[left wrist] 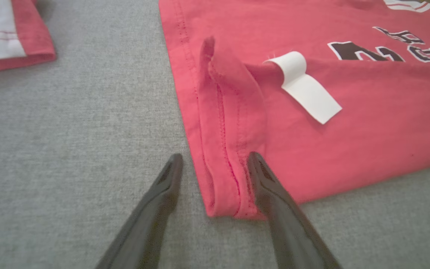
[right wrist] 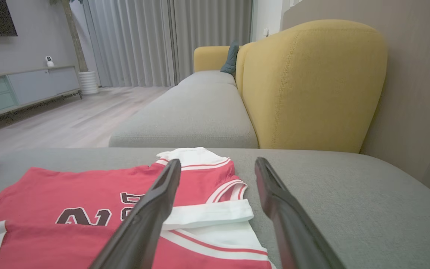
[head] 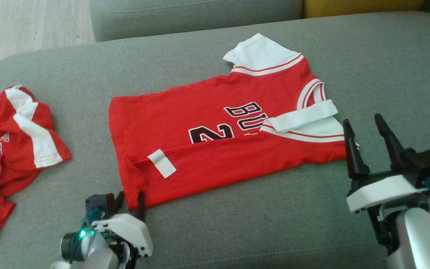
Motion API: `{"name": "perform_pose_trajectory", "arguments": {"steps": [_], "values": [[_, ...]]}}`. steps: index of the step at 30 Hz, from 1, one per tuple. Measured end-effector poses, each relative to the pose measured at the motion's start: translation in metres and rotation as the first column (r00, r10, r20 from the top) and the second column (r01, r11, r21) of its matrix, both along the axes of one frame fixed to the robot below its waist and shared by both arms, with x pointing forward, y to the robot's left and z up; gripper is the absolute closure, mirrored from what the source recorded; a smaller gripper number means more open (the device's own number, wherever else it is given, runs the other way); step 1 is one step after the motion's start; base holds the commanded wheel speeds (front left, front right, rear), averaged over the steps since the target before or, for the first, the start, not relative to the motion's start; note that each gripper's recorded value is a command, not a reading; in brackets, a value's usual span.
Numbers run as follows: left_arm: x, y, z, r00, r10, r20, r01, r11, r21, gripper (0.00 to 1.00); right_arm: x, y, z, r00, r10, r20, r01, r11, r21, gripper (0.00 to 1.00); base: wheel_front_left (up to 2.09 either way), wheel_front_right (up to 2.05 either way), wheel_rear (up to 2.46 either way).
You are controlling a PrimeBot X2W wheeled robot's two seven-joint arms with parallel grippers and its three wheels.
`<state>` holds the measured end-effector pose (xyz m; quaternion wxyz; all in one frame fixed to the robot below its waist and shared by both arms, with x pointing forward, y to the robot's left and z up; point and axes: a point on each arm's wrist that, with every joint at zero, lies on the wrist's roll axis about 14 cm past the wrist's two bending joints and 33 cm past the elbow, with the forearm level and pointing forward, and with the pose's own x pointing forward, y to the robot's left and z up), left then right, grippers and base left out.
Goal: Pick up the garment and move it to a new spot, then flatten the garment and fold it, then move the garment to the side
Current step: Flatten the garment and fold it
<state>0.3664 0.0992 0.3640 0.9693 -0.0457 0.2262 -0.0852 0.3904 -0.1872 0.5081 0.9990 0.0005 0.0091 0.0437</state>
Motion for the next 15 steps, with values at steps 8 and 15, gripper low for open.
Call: {"name": "perform_pose_trajectory", "arguments": {"steps": [8, 15], "values": [[0.003, 0.0, 0.007, 1.0, 0.001, 0.032, 0.0, 1.0, -0.006, 1.0, 0.004, -0.014, -0.037, 0.983, -0.064, -0.173, 0.071, 0.997, 0.037, 0.0, 0.0, 0.0, 0.0], [0.009, 0.007, 0.03, 0.992, 0.022, 0.127, -0.02, 1.0, -0.012, 1.0, 0.002, -0.024, -0.097, 0.901, -0.103, -0.422, 0.149, 0.986, 0.078, 0.0, 0.0, 0.0, 0.0]]}}
